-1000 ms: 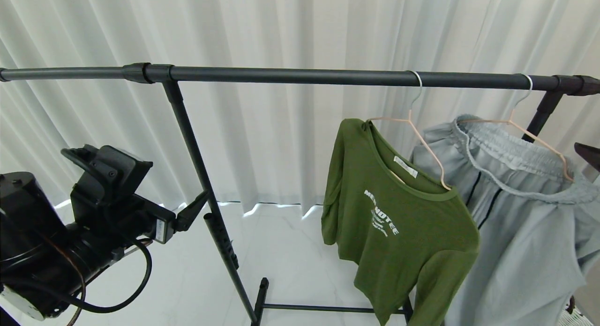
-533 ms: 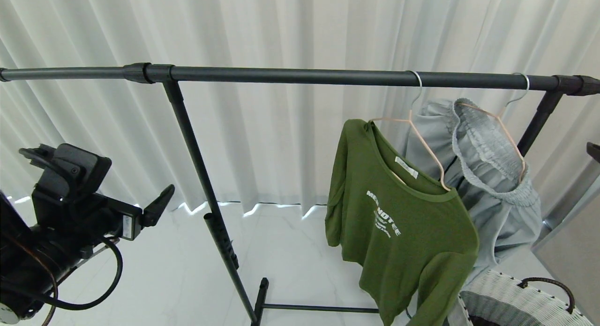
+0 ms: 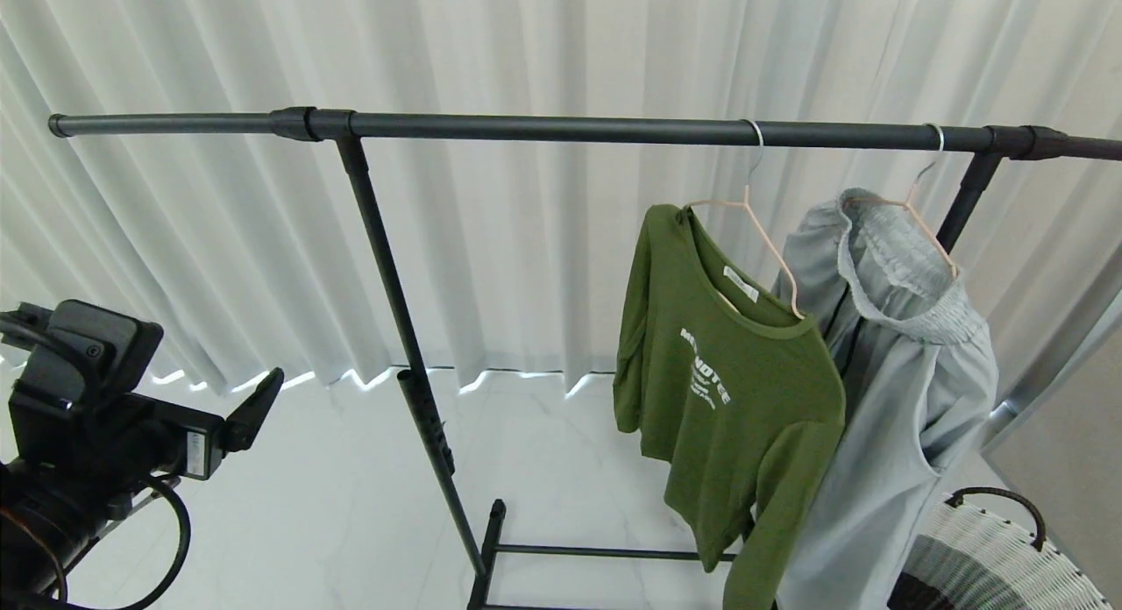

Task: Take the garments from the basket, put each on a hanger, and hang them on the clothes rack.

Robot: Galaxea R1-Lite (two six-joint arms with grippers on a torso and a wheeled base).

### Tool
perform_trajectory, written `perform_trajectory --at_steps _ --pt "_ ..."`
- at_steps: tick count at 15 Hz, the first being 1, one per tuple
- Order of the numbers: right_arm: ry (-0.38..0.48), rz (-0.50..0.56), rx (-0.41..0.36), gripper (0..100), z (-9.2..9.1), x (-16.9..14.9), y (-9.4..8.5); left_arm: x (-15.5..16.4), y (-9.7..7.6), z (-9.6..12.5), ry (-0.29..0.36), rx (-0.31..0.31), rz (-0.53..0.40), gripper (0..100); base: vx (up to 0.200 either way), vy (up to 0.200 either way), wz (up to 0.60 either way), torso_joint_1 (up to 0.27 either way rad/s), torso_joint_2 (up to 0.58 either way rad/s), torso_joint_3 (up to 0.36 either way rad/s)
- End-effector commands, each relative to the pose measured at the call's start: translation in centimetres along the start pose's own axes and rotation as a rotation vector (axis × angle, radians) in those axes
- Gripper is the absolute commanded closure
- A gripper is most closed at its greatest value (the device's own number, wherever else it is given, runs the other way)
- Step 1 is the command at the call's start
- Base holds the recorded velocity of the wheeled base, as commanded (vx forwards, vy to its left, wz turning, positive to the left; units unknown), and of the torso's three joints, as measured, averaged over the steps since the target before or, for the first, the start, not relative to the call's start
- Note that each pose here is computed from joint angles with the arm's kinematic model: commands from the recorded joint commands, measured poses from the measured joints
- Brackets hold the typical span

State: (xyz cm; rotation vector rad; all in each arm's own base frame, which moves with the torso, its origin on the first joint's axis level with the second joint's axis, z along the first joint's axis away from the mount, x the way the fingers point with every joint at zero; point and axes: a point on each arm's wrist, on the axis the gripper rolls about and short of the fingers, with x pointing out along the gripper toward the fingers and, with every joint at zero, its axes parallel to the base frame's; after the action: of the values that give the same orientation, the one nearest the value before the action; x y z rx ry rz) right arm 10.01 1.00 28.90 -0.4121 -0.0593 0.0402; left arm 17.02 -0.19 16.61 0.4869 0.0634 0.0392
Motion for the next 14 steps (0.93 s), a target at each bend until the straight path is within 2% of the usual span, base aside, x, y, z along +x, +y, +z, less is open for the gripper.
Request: perform_trajectory --at_steps 1,4,7,8,9,11,14 --pt "0.002 -0.003 -0.001 0 0.0 0.0 0.0 -0.3 0.2 0.0 -0.004 -0.001 0.015 0 -0.200 0.000 0.00 -0.002 0.00 0.002" --pt "0.026 -0.008 -0.002 0 -0.9 -0.4 0.3 -1.3 0.4 -0.5 0.010 -0.004 0.044 0 -0.200 0.000 0.00 0.001 0.00 0.002" --pt "0.065 -0.006 -0.004 0 -2.7 -1.5 1.0 -3.8 0.2 -1.8 0.071 -0.009 0.139 0 0.000 0.000 0.00 0.000 0.00 0.000" --pt "0.065 -0.006 -0.004 0 -2.7 -1.5 1.0 -3.8 0.2 -1.8 0.071 -0.009 0.139 0 0.000 0.000 0.00 0.000 0.00 0.000" --pt "0.093 -0.001 -0.006 0 -4.3 -2.5 1.6 -5.3 0.2 -2.4 0.096 -0.014 0.199 0 0.000 0.000 0.00 0.000 0.00 0.000" --pt "0.156 -0.019 -0.007 0 -7.3 -4.1 2.5 -6.9 0.5 -3.1 0.131 -0.018 0.246 0 0.000 0.000 0.00 0.000 0.00 0.000" --pt "0.257 -0.106 0.033 0 -12.3 -7.2 4.2 -10.0 0.1 -4.2 0.172 -0.078 0.257 0 0.000 0.000 0.00 0.000 0.00 0.000"
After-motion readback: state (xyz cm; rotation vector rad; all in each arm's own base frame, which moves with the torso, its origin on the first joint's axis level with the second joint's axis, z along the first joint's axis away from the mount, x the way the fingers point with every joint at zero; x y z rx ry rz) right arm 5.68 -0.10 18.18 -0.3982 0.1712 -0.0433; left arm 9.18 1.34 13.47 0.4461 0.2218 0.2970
